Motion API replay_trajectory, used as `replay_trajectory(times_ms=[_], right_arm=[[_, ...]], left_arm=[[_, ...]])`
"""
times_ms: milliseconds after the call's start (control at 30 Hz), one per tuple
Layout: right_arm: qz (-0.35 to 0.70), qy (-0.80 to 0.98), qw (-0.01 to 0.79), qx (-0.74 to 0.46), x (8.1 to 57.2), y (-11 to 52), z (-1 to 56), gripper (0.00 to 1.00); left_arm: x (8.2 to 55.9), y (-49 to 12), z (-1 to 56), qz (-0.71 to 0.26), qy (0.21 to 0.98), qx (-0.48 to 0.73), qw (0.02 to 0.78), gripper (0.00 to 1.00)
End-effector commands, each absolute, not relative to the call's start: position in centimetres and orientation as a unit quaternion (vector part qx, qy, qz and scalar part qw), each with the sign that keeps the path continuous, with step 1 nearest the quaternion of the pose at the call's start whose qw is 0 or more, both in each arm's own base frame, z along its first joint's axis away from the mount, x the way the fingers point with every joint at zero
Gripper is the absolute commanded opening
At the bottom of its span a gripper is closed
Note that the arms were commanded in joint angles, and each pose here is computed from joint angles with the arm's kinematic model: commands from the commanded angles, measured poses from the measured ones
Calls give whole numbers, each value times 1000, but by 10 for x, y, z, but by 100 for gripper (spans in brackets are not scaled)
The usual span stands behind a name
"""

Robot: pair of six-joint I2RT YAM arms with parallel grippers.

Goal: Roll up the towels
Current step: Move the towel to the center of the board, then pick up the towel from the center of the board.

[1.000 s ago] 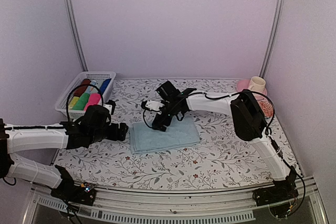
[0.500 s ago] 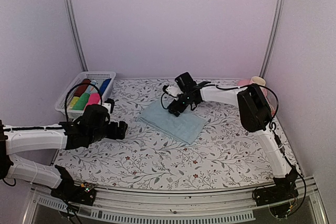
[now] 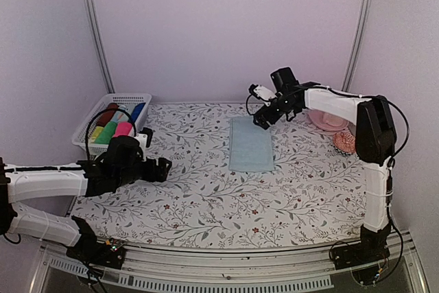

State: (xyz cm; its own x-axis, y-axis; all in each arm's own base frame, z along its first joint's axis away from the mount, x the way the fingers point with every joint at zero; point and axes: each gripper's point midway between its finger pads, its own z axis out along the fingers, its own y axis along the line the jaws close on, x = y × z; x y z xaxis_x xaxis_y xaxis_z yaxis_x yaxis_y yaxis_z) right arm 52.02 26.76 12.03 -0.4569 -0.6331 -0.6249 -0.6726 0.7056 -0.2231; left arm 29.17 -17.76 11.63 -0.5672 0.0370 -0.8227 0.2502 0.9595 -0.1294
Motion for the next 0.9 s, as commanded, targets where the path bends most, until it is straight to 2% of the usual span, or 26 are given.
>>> replay_trajectory(times_ms=[0,167,433,533,867], right_arm=[[74,804,362,-467,471,286,146,99],[93,743,370,-550,415,277,147,99],[107,692,418,-578,359,259,189,99],[105,693,431,-568,354,247,196,99],[114,710,471,-511,368,195,222,99]], left_arm=[[286,-203,127,-174,854,140,471,97],[275,-244,145,-201,791,286,502,97],[271,-309,149,-138,674,485,539,97],[269,-335,136,-121,623,562,530,97],[311,-385,72,-18,530,718,450,82]])
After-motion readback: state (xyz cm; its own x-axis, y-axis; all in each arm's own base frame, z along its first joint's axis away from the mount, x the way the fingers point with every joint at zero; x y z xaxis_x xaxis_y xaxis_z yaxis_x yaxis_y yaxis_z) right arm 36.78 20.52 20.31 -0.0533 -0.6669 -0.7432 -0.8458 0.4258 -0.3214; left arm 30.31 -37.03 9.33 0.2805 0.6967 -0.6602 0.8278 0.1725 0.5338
